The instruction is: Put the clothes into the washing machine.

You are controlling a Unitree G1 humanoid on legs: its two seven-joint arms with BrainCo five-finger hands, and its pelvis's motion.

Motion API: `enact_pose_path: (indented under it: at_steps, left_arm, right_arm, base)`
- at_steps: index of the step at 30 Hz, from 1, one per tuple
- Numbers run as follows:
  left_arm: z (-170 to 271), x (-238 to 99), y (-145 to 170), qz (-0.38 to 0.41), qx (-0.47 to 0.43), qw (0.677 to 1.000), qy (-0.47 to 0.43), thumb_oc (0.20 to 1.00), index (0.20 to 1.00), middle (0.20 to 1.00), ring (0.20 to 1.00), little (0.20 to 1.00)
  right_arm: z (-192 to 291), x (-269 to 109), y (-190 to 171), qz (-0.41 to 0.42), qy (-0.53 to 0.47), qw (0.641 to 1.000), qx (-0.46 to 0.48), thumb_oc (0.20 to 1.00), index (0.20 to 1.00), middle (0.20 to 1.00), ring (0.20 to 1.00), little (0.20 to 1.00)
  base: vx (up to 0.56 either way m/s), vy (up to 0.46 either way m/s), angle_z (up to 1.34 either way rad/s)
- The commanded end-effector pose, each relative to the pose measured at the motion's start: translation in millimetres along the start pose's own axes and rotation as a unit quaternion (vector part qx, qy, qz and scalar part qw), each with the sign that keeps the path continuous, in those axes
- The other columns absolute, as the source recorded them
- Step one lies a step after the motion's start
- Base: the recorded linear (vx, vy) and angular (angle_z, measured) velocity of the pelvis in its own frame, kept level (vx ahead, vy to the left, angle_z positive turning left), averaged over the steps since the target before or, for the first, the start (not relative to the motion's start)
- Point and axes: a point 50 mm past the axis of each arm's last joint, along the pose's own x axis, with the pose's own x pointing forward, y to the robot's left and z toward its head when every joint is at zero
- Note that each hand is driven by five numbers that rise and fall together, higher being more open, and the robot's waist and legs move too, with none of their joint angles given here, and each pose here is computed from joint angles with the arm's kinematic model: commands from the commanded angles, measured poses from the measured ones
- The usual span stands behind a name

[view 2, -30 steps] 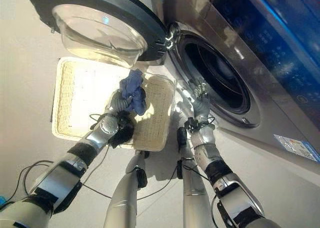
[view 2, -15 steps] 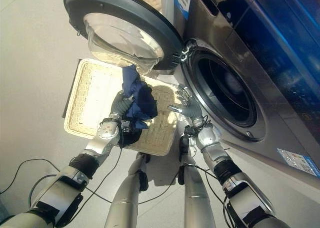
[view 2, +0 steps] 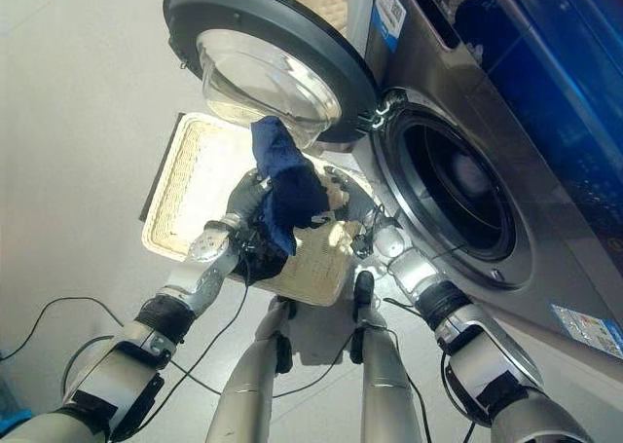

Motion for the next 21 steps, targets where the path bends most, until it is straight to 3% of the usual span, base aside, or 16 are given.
enact_pose_path:
  at_steps: [1,12,21]
  left_arm:
    - [29,12,-30,-0.089,-0.017,0.995,-0.050,0.200,0.200,0.200,0.200,0.200]
    - [36,16,-67,-0.212,0.002,0.976,-0.041,0.200,0.200,0.200,0.200,0.200]
    - [42,17,-79,-0.244,-0.001,0.968,-0.050,0.200,0.200,0.200,0.200,0.200]
  right_arm:
    - [22,13,-6,0.008,-0.022,1.000,0.005,1.000,1.000,1.000,1.000,1.000]
    - [19,25,8,0.070,0.021,0.995,0.072,1.000,1.000,1.000,1.000,1.000]
    - [29,27,20,0.143,0.000,0.985,0.099,1.000,1.000,1.000,1.000,1.000]
  base:
    - [0.01,-0.007,0.07]
    - [0.00,-0.004,0.04]
    - [0.00,-0.001,0.01]
